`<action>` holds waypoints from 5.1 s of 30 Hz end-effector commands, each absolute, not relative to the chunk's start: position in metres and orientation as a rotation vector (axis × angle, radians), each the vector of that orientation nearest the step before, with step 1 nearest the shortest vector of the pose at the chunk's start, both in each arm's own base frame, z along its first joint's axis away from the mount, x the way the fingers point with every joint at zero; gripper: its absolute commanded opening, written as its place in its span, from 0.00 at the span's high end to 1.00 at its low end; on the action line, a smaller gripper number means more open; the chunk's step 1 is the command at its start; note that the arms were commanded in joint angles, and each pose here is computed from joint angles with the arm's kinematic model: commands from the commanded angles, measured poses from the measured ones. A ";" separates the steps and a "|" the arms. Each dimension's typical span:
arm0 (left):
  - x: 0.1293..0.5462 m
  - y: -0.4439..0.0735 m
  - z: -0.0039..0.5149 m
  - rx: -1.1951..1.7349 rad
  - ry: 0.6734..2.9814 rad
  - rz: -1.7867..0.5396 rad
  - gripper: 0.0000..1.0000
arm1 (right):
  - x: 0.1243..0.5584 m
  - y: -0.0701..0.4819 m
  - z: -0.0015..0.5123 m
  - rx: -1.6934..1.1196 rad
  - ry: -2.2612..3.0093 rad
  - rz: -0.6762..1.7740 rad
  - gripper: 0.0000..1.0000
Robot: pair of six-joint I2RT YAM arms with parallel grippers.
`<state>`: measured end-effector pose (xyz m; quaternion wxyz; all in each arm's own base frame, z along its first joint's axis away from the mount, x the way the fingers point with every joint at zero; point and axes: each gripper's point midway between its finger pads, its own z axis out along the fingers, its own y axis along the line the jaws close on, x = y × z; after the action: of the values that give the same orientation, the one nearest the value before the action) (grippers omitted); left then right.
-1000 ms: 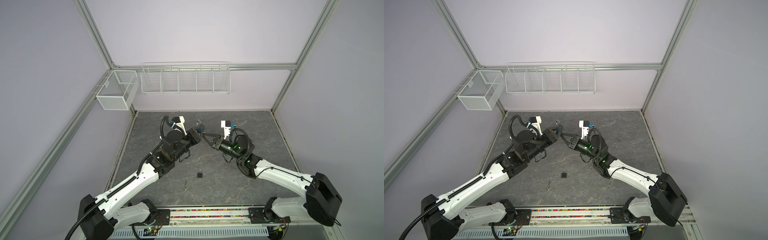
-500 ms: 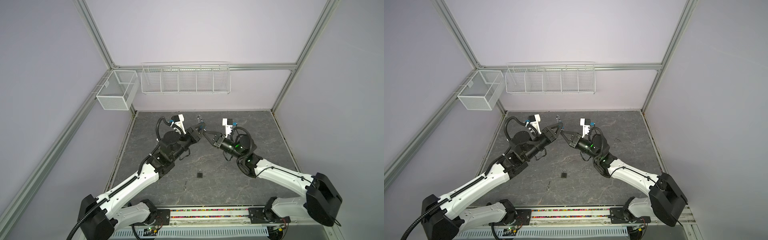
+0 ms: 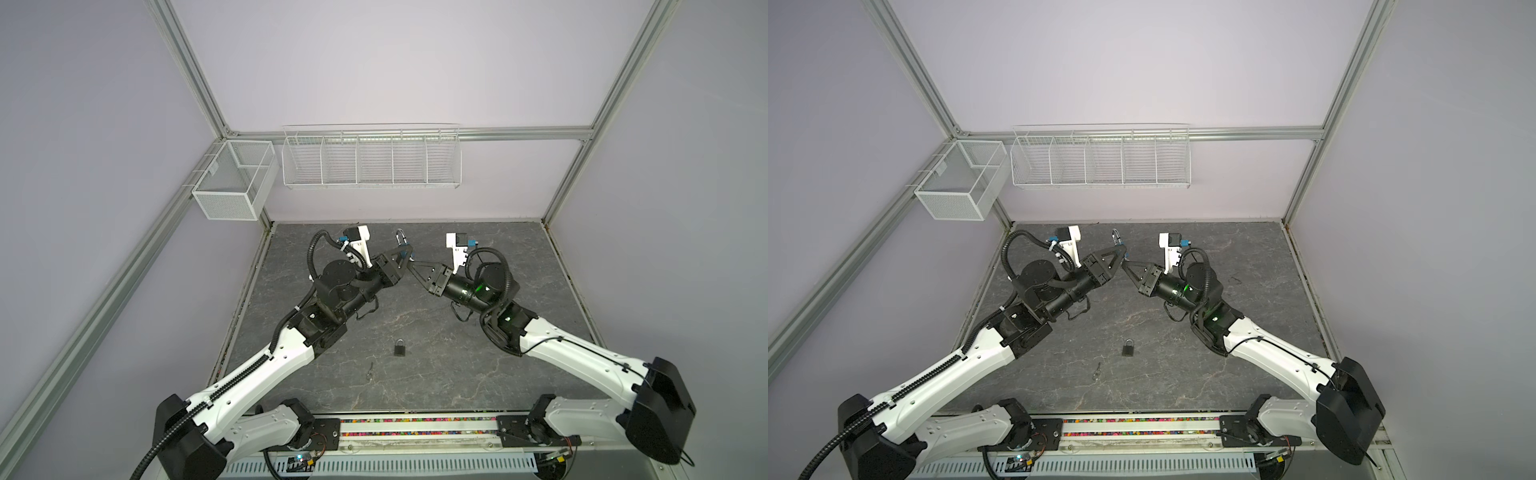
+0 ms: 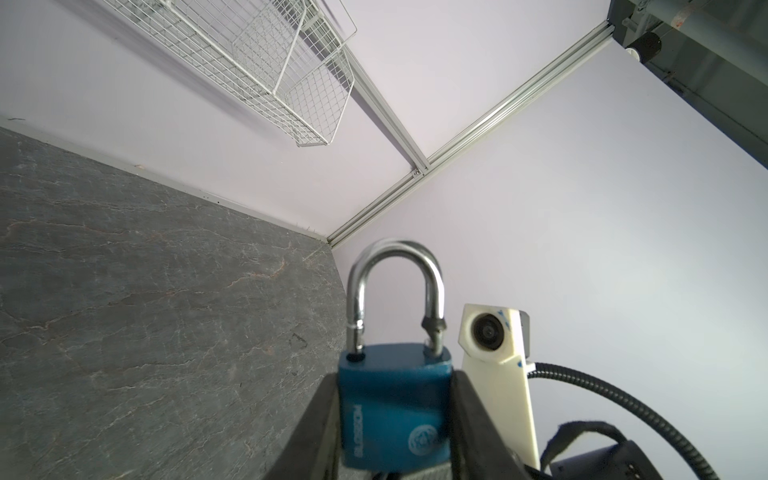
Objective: Unlock with the key
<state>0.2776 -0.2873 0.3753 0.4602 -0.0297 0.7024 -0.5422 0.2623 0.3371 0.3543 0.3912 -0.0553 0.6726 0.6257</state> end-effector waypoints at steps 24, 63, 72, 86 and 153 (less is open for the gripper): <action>0.280 -0.268 0.338 -0.065 1.895 -1.041 1.00 | 0.250 0.347 0.329 -0.361 1.785 1.329 0.72; 0.266 -0.237 0.222 0.576 1.826 -0.438 1.00 | 0.316 0.355 0.252 -0.740 2.356 0.687 0.11; 0.268 -0.239 0.219 0.571 1.833 -0.440 1.00 | 0.323 0.358 0.236 -0.761 2.398 0.638 0.11; 0.267 -0.235 0.210 0.568 1.857 -0.425 1.00 | 0.339 0.353 0.224 -0.760 2.440 0.501 0.10; 0.271 -0.231 0.207 0.514 1.858 -0.416 1.00 | 0.323 0.342 0.210 -0.929 2.488 0.680 0.07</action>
<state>0.2659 -0.2283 0.1904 0.5283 0.2312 0.8002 -0.1649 0.3266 0.3373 0.1969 0.1845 -0.3273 0.9038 0.2049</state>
